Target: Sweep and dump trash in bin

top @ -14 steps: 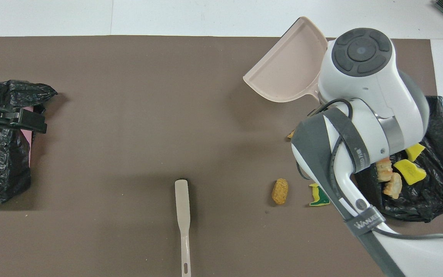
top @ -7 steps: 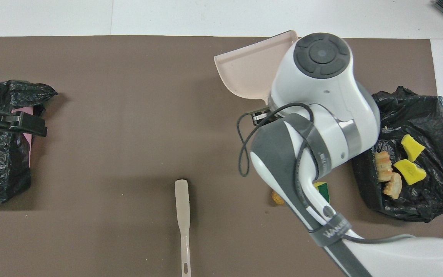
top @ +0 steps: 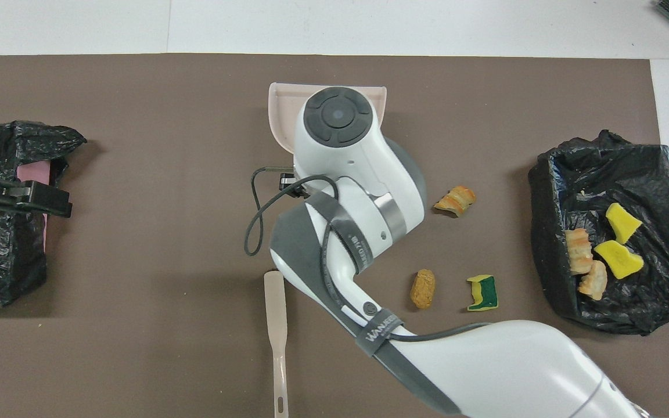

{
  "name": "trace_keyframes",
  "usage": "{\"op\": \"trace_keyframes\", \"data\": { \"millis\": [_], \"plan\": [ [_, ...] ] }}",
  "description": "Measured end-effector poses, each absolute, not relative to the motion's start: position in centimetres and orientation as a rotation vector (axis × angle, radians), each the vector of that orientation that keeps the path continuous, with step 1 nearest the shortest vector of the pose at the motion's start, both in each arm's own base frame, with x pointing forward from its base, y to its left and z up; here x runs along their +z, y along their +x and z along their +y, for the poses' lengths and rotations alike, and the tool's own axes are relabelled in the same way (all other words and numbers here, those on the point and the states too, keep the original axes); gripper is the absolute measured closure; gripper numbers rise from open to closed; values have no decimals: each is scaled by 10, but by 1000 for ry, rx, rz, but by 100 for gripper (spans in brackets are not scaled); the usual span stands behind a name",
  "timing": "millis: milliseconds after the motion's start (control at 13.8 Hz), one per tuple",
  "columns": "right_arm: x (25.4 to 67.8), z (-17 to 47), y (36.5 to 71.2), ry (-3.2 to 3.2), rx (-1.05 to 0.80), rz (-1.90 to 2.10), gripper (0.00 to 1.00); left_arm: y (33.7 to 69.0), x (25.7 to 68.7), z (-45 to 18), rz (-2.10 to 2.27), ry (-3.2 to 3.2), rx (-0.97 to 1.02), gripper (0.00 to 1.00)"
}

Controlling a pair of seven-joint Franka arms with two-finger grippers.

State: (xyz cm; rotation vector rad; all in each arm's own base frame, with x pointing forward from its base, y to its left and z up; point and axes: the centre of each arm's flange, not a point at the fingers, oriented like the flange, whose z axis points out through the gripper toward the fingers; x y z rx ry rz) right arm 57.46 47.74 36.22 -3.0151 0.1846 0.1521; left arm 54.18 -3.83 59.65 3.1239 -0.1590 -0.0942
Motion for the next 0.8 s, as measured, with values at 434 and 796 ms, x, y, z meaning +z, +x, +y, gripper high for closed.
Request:
{"op": "trace_keyframes", "data": {
  "millis": [434, 796],
  "plan": [
    [347, 491, 560, -3033, 193, 149, 68, 541, 596, -39, -161, 3124, -97, 0],
    [355, 486, 564, -3012, 201, 138, 39, 542, 597, -40, -166, 3124, -77, 0]
  ]
}}
